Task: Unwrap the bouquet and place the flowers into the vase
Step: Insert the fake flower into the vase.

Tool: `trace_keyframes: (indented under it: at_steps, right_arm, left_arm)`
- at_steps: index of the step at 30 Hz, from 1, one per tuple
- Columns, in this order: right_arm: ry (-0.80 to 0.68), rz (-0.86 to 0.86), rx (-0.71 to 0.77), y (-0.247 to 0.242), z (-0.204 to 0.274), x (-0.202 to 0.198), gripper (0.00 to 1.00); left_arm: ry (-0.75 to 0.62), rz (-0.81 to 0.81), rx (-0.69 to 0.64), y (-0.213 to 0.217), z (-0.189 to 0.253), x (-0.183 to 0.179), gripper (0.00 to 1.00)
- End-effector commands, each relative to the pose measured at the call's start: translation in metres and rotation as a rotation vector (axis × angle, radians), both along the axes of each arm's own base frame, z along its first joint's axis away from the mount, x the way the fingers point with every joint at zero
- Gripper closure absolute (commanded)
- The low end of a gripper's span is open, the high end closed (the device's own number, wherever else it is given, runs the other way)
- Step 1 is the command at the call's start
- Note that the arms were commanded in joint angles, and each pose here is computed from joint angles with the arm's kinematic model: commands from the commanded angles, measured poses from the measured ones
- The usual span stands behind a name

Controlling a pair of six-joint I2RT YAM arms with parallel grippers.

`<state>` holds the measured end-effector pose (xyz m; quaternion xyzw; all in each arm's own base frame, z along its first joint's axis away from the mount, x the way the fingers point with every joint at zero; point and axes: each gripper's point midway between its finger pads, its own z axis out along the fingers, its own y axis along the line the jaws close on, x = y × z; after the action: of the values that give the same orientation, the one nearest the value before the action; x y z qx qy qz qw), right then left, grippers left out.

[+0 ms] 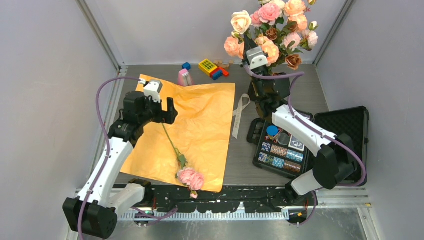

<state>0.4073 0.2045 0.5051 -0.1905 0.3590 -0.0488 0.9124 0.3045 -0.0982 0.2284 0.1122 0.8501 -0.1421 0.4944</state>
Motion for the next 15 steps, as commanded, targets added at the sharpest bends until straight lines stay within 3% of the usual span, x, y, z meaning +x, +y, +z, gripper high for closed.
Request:
trace_keyframes:
  at_steps: [1,15]
  right_arm:
    - [-0.098,0.035,0.071,-0.007,0.028,-0.015,1.0]
    - [-0.104,0.032,0.163,-0.026,0.011,-0.007,1.0]
  left_arm:
    - [-0.03,-0.011,-0.003,-0.001,0.006,0.002,0.0]
    - [-0.021,-0.015,0.003,-0.001,0.002,0.005,0.0]
